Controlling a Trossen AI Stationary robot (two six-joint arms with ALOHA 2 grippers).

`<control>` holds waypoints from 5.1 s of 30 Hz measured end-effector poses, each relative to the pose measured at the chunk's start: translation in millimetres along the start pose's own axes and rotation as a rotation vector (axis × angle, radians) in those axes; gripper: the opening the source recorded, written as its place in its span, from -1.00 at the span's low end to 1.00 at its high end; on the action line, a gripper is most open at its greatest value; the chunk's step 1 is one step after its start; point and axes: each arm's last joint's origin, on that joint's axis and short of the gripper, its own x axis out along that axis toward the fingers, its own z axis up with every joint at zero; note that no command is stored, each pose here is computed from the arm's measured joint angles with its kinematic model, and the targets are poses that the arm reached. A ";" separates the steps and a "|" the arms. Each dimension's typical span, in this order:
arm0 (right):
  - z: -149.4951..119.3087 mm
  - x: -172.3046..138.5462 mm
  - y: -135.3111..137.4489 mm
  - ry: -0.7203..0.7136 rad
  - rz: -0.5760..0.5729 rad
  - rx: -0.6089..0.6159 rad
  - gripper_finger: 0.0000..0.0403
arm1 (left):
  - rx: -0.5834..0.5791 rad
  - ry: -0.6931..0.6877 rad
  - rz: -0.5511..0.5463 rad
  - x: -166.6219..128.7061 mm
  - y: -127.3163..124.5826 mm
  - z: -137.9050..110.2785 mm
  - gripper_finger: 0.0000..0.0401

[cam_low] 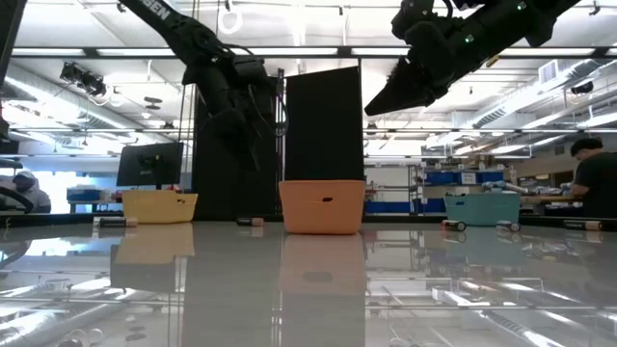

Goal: Sort batteries
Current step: Put the black-brown battery into the green bin

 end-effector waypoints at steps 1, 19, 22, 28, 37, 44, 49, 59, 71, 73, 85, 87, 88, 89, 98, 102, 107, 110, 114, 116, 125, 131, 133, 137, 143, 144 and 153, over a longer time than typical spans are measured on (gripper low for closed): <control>-0.1 0.0 0.0 0.001 0.000 0.000 -0.90 | 0.002 0.002 -0.003 0.5 -1.0 0.4 -0.57; -0.1 0.0 0.0 0.001 0.001 0.000 -0.91 | 0.012 0.254 -0.029 76.6 -8.9 -16.0 -0.13; -0.1 0.0 0.0 0.001 0.001 0.000 -0.93 | 0.009 0.275 -0.035 77.0 -9.5 -17.3 -0.13; -0.2 0.0 0.0 0.002 0.001 0.000 -0.90 | -0.011 0.299 -0.042 76.7 -12.1 -18.4 -0.23; -0.2 0.0 0.1 0.002 0.001 -0.004 -0.93 | 0.074 0.312 -0.048 80.6 -32.8 -8.5 -0.58; -3.6 -2.7 3.4 0.035 0.013 -0.053 -0.91 | 0.091 0.324 -0.025 81.6 -51.9 0.7 -0.76; -10.3 -5.5 2.6 0.105 -0.005 -0.087 -0.95 | 0.038 0.265 -0.045 68.0 -58.1 7.4 -0.76; -35.1 1.3 -4.9 0.051 0.028 -0.025 -0.95 | -0.104 -0.228 -0.039 33.2 -73.1 -3.3 -0.76; -25.0 4.0 -1.7 -0.365 0.112 0.211 -0.85 | -0.268 -0.996 -0.262 13.8 -113.4 -13.7 -0.76; -16.7 8.2 0.4 -0.377 0.113 0.214 -0.82 | -0.255 -1.026 -0.284 10.5 -120.4 -7.1 -0.76; 18.0 9.3 7.7 -0.479 0.134 0.222 -0.41 | -0.185 -1.083 -0.231 2.2 -148.0 15.2 -0.76; 20.6 8.8 8.4 -0.486 0.136 0.223 -0.34 | -0.187 -1.082 -0.215 2.5 -149.7 15.4 -0.76; 21.9 8.6 8.5 -0.489 0.137 0.225 -0.31 | -0.185 -1.084 -0.216 2.1 -150.4 16.2 -0.76; 23.3 8.3 8.9 -0.493 0.139 0.226 -0.29 | -0.182 -1.081 -0.218 1.9 -150.8 17.9 -0.76; 28.8 7.2 9.9 -0.510 0.142 0.223 -0.24 | -0.122 -1.086 -0.228 2.1 -149.7 42.2 -0.76; 29.8 6.6 9.8 -0.523 0.138 0.209 -0.29 | -0.118 -1.083 -0.230 4.7 -149.0 47.5 -0.76; 30.2 6.3 9.7 -0.529 0.130 0.180 -0.44 | -0.121 -1.069 -0.237 13.3 -148.8 51.7 -0.76; 30.0 6.4 9.8 -0.527 0.127 0.171 -0.61 | -0.118 -1.071 -0.239 13.8 -148.7 54.0 -0.76; 29.2 6.6 9.9 -0.517 0.125 0.159 -0.68 | -0.108 -1.074 -0.240 13.6 -148.6 55.1 -0.77; 29.2 6.6 9.9 -0.516 0.123 0.151 -0.68 | -0.109 -1.075 -0.238 13.5 -148.3 55.2 -0.77; 41.1 7.2 10.4 -0.504 0.089 0.090 -0.68 | -0.140 -1.070 -0.217 13.6 -147.3 56.0 -0.43; 71.0 4.1 7.6 -0.466 0.018 0.019 -0.68 | -0.131 -1.039 -0.205 16.1 -147.4 54.4 -0.31; 82.7 0.0 3.9 -0.426 -0.019 0.001 -0.68 | -0.116 -0.998 -0.185 19.8 -147.6 52.2 -0.30; 94.8 -9.3 -11.6 -0.286 -0.152 -0.020 -0.68 | -0.099 -0.921 -0.078 26.4 -146.0 47.7 -0.30; 87.0 -22.5 -48.7 -0.051 -0.389 0.045 -0.68 | -0.058 -0.874 -0.003 30.1 -145.0 44.6 -0.29; 81.5 -22.1 -56.7 0.002 -0.431 0.056 -0.68 | -0.057 -0.875 -0.002 30.3 -145.2 43.9 -0.29; 25.8 -19.9 -150.0 0.433 -0.739 0.262 -0.68 | -0.060 -0.855 0.001 32.4 -145.6 41.4 -0.29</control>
